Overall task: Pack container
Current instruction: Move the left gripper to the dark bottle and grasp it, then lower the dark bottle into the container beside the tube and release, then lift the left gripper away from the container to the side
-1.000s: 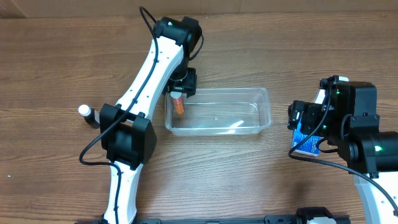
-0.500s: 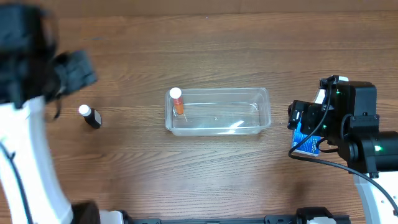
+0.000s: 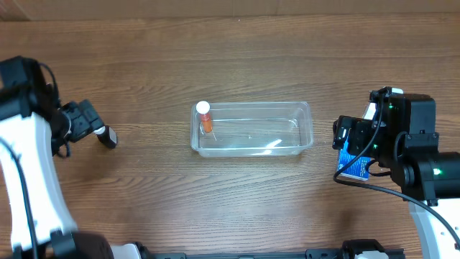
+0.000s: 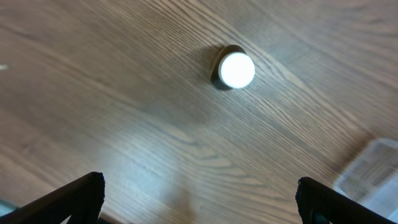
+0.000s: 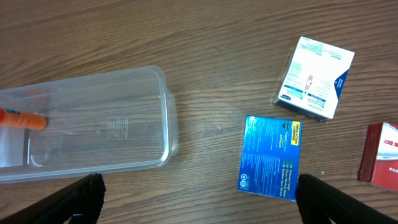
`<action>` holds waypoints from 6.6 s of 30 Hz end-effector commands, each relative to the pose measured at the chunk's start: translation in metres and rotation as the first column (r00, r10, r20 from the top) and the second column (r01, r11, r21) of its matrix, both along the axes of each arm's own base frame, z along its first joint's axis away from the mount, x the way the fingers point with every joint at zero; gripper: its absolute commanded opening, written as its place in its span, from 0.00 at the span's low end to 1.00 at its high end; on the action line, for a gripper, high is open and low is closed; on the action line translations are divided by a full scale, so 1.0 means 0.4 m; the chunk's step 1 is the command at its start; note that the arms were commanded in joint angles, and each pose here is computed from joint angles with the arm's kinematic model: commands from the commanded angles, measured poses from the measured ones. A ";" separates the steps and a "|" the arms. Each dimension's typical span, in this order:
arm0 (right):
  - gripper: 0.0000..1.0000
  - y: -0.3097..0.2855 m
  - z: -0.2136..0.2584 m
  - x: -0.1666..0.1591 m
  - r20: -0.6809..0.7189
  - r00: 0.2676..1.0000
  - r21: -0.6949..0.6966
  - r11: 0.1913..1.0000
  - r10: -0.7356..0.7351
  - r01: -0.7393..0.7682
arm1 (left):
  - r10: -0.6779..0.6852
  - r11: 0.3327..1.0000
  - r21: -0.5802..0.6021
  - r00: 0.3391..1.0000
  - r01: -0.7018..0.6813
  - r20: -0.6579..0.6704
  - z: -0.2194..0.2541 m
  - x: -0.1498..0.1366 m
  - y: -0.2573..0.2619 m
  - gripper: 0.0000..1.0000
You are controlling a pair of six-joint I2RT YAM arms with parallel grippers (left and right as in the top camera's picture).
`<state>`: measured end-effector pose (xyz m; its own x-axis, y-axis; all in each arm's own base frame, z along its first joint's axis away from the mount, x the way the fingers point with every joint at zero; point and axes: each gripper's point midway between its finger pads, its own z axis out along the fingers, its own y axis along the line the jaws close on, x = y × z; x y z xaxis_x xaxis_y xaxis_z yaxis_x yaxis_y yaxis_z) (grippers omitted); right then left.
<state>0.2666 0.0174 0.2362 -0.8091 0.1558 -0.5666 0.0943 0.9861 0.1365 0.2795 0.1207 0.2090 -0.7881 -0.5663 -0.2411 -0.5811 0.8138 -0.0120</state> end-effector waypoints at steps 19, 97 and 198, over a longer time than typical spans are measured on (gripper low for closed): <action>1.00 -0.005 0.029 0.008 0.036 0.999 -0.003 1.000 -0.010 0.010 | -0.260 0.964 -0.108 0.949 0.244 -0.177 -0.313 0.171 -0.013 0.77; 1.00 -0.004 0.028 0.007 0.032 0.999 0.000 1.000 -0.013 0.013 | -0.448 0.890 -0.107 0.894 0.444 -0.024 -0.211 0.082 -0.667 0.04; 1.00 -0.336 -0.255 0.076 -0.351 0.812 -0.001 0.868 -0.465 0.497 | -0.458 0.883 -0.013 0.867 0.469 0.197 0.162 0.067 -0.300 1.00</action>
<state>0.2741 -0.0720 0.0638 -0.8743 0.4833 -0.0443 0.4812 0.8752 0.0499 0.3071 0.0000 0.2740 -0.9079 -0.1704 -0.3830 -0.1299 0.9830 -0.1294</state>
